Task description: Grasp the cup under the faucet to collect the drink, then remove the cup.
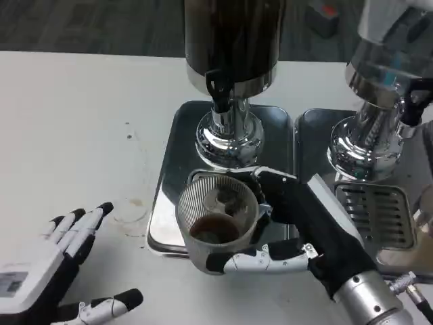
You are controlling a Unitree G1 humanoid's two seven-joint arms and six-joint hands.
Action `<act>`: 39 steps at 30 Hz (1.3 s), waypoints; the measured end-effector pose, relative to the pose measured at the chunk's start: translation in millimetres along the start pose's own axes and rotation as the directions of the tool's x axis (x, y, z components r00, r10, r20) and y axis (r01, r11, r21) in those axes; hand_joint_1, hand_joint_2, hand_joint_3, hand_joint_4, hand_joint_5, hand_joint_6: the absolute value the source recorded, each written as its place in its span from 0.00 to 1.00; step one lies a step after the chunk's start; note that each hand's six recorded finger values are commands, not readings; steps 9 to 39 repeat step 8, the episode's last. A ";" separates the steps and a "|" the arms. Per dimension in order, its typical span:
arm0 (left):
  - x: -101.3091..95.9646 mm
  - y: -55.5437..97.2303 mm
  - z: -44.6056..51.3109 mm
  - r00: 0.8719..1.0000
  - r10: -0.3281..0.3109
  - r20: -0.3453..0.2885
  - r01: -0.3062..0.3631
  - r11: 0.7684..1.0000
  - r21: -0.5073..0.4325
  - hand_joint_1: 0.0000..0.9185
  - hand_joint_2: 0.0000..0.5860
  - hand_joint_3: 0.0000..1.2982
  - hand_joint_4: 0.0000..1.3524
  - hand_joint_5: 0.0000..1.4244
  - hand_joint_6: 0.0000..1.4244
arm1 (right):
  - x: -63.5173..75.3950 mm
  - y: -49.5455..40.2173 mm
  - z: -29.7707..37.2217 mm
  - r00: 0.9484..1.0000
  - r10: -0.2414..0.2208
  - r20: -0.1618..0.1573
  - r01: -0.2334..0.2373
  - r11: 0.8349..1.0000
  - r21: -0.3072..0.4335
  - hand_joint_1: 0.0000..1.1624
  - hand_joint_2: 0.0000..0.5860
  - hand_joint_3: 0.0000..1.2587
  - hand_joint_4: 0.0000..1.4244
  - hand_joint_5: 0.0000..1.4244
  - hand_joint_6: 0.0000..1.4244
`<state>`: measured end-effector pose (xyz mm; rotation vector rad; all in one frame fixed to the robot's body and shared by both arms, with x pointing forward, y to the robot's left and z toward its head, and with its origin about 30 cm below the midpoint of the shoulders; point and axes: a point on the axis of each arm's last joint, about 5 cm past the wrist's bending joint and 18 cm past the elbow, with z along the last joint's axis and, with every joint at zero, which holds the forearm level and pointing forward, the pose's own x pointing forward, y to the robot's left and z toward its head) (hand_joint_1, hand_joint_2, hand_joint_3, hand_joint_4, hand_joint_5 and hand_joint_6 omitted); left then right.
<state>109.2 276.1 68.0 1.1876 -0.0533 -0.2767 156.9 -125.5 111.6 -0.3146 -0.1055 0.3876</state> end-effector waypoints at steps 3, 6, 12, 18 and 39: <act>0.2 0.1 0.0 1.000 0.001 0.000 -0.001 1.000 -0.001 0.00 0.19 0.00 0.00 0.00 0.00 | 0.1 0.2 0.1 1.000 -0.001 0.001 0.001 1.000 0.002 0.91 0.32 0.45 0.46 0.52 0.61; 0.2 0.2 0.0 1.000 0.001 0.000 -0.001 1.000 -0.001 0.00 0.19 0.00 0.00 0.00 0.00 | 0.3 0.5 0.3 1.000 -0.002 0.002 0.002 1.000 0.004 0.91 0.34 0.44 0.46 0.52 0.61; 0.3 0.2 0.0 1.000 0.002 0.000 -0.002 1.000 -0.001 0.00 0.19 0.00 0.00 0.00 0.00 | 0.4 0.6 0.3 1.000 -0.002 0.002 0.002 1.000 0.004 0.91 0.35 0.44 0.45 0.51 0.61; 0.3 0.2 0.0 1.000 0.002 0.000 -0.002 1.000 -0.001 0.00 0.19 0.00 0.00 0.00 0.00 | 0.4 0.6 0.3 1.000 -0.002 0.002 0.002 1.000 0.004 0.91 0.35 0.44 0.45 0.51 0.61; 0.3 0.2 0.0 1.000 0.002 0.000 -0.002 1.000 -0.001 0.00 0.19 0.00 0.00 0.00 0.00 | 0.4 0.6 0.3 1.000 -0.002 0.002 0.002 1.000 0.004 0.91 0.35 0.44 0.45 0.51 0.61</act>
